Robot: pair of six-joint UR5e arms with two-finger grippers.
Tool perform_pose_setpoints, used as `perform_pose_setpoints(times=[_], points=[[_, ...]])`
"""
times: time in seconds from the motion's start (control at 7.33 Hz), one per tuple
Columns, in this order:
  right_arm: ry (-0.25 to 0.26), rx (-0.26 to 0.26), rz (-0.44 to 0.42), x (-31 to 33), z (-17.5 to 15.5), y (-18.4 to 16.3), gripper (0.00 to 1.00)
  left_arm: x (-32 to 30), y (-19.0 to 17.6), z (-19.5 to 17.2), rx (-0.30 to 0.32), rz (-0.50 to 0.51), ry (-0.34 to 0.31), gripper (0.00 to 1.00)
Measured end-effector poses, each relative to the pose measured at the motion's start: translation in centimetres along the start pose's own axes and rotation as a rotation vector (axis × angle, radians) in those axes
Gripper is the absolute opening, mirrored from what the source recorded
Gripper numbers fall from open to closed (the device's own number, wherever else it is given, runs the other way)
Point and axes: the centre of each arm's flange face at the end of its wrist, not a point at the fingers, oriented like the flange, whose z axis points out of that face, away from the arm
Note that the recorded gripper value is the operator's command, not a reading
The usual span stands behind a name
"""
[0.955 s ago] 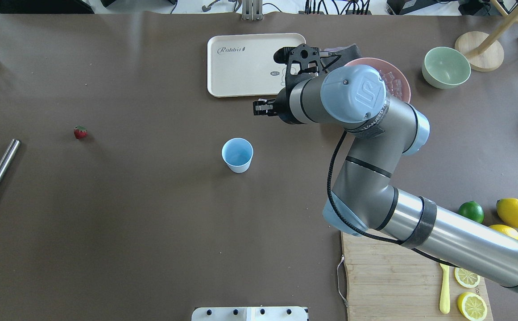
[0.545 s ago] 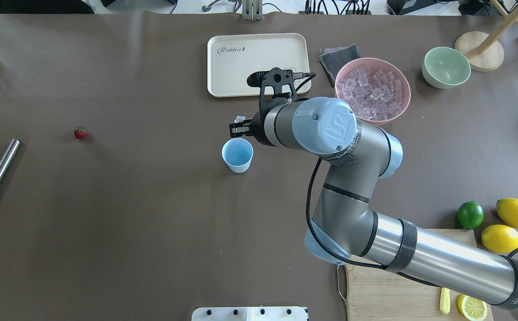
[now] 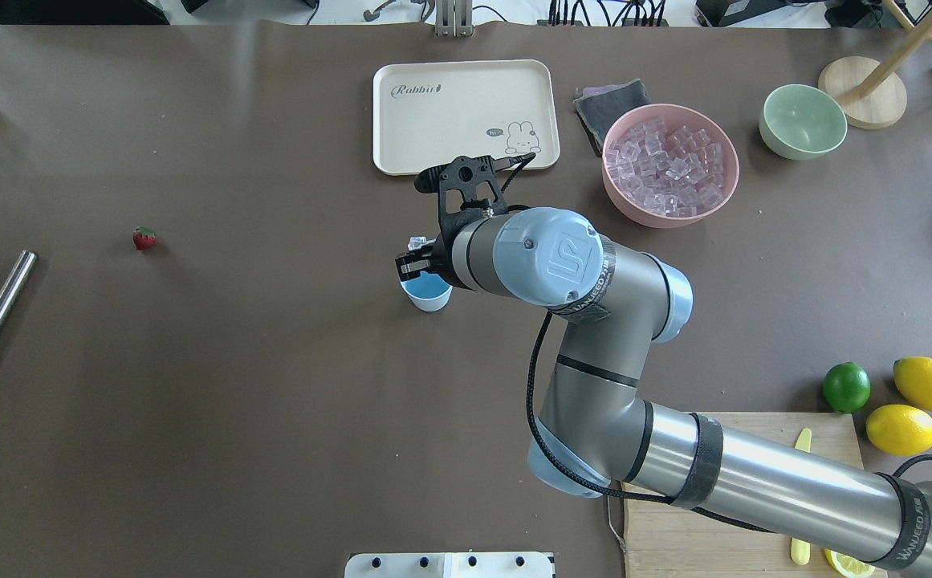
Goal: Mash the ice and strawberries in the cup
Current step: 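Open the right gripper to drop the ice cube into the cup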
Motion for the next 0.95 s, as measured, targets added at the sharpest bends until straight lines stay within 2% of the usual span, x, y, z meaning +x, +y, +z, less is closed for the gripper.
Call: perform_pose_setpoints(times=[0.14, 0.27, 0.68, 0.95], points=[[0.005, -0.006, -0.003, 0.1, 0.4, 0.2, 0.68, -0.1, 0.1, 0.0, -0.002, -0.002, -0.001, 0.98], [-0.002, -0.004, -0.012, 0.0, 0.4, 0.2, 0.99, -0.2, 0.3, 0.1, -0.004, -0.005, -0.001, 0.98], [-0.050, 0.019, -0.046, -0.2, -0.3, 0.1, 1.00, -0.6, 0.8, 0.4, -0.013, -0.030, -0.005, 0.98], [-0.049, 0.032, -0.047, 1.0, -0.9, -1.6, 1.00, -0.5, 0.8, 0.3, -0.011, -0.049, -0.004, 0.98]])
